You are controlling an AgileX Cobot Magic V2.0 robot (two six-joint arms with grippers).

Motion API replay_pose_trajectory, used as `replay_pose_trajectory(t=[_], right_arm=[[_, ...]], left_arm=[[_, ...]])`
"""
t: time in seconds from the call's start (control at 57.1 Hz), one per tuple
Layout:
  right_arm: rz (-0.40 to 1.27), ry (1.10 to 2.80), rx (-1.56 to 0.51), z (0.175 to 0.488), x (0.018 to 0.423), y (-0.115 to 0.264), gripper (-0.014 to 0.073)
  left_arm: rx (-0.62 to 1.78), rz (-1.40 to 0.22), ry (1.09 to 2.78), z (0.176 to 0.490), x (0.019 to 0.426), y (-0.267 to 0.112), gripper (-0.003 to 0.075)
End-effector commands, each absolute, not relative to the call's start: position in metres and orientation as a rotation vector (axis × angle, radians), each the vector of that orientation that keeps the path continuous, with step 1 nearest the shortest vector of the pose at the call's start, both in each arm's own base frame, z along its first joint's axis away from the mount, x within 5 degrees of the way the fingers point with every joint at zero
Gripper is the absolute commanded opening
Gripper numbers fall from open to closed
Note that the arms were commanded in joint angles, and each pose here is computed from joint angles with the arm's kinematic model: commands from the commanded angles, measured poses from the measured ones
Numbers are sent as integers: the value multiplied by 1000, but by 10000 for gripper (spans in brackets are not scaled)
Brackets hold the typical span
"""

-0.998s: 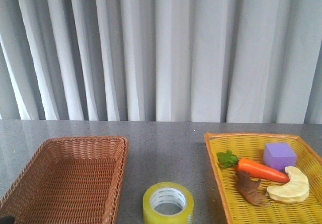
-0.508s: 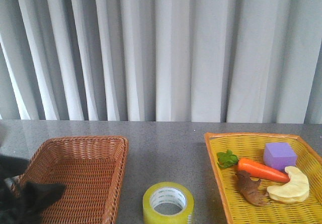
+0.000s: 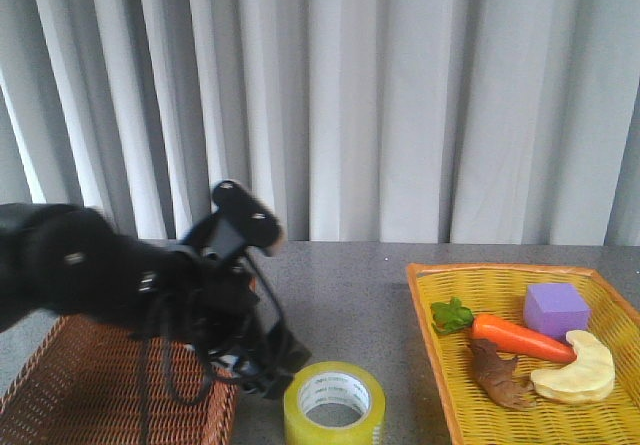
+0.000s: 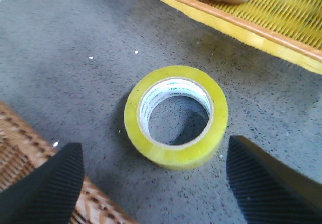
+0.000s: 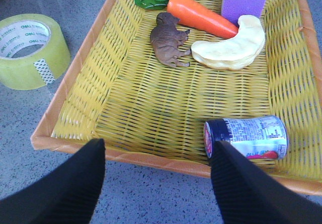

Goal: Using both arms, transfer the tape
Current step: 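Reach the left gripper over to the tape roll and grip its rim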

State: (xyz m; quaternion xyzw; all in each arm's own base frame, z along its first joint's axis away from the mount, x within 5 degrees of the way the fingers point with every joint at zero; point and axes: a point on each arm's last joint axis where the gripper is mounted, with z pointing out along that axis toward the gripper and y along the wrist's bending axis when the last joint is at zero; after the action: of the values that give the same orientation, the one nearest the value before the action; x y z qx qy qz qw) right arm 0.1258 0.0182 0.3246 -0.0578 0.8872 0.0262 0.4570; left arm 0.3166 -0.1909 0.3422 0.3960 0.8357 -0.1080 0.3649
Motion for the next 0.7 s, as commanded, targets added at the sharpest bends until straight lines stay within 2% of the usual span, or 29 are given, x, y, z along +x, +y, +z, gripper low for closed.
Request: replay_pose_trajectory(t=[0.0,0.333,0.683], right_arm=[[60,2101,-142,338,129,18,445],[60,2101,-142,338,129,18,445],[60,2101,-142,338,129,18,445]], left_arm=[[1024,-275,2113,356,333,-204,555],[1097,-265,2193,326,390,-236,555],[1115,-264,2240,284,417,-251,555]])
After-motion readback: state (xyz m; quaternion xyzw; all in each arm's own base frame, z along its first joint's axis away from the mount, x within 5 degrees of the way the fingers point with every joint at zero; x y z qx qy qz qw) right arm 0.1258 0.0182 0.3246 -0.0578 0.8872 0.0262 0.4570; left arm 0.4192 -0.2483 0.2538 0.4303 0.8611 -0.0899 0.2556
